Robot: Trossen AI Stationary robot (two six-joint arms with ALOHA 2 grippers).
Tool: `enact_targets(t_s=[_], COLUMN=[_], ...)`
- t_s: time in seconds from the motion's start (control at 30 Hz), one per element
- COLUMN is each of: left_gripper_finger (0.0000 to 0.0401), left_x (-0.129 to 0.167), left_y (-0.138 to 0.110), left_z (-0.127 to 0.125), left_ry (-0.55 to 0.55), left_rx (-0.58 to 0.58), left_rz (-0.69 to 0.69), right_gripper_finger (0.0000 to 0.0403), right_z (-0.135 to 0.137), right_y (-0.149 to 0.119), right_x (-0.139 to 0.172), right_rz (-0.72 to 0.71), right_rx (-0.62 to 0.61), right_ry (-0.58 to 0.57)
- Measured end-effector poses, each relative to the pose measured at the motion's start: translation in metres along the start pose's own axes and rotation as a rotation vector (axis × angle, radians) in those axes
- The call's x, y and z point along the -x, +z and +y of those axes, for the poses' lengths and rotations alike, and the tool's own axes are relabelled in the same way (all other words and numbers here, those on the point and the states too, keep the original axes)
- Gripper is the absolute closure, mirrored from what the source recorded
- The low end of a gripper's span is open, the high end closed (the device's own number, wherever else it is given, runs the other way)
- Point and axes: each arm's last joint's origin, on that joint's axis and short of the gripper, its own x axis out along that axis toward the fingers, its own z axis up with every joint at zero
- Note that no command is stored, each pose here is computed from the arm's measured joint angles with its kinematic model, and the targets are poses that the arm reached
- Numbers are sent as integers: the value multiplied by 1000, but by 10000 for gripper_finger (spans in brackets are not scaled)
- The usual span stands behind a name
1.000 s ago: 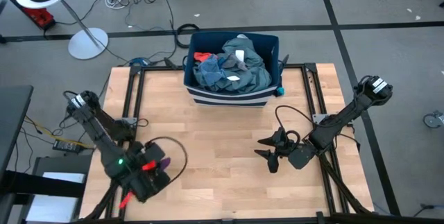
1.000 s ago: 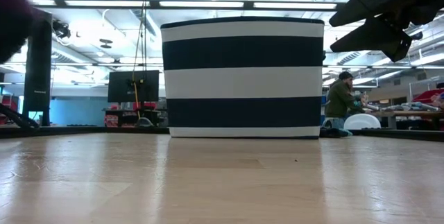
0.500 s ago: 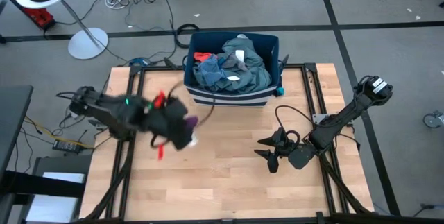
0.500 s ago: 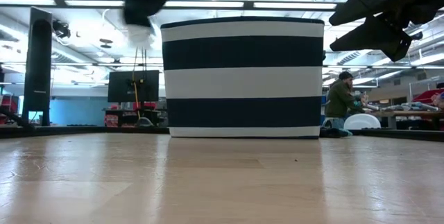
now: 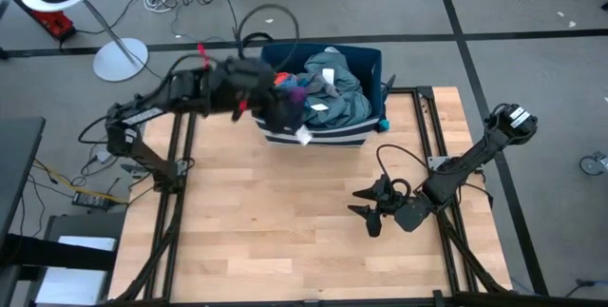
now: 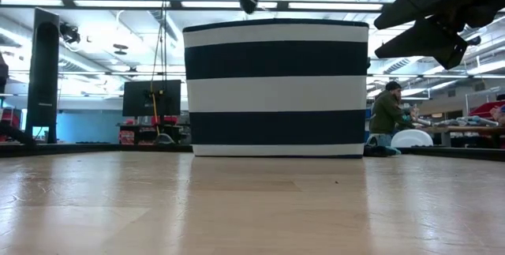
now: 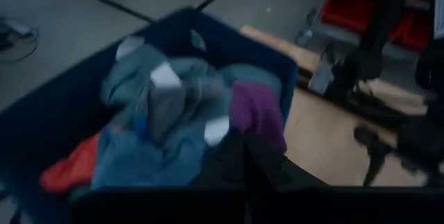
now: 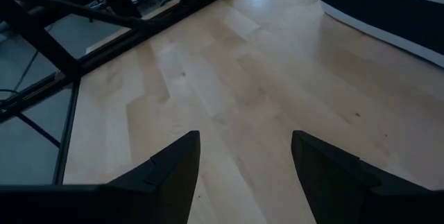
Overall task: Sort clothes
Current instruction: Put the bottom dark blue sock into the laundry organizer
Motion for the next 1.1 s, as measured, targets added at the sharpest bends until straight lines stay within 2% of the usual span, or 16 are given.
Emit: enact_targets(t_s=[0.37, 0.5, 0.6, 0.7, 0.9, 1.1], left_gripper_finger=[401, 401, 401, 401, 396, 352], left_x=[-82, -116, -137, -162, -210, -246], left_y=[59, 67, 63, 50, 21, -1], left_z=[23, 34, 47, 58, 58, 57], left_ry=[-126, -184, -159, -116, -105, -141], left_rx=[9, 24, 35, 42, 3, -13], left_rz=[-167, -234, -213, -110, 60, 147], right_gripper_finger=[174, 174, 174, 174, 174, 174], right_z=[0, 0, -1, -1, -4, -4], right_y=[0, 0, 1, 0, -1, -1], right_x=[0, 0, -1, -1, -1, -1], right_rz=[-1, -1, -1, 3, 17, 17], right_rx=[19, 37, 43, 49, 71, 71], right_ry=[-3, -2, -6, -12, -29, -29])
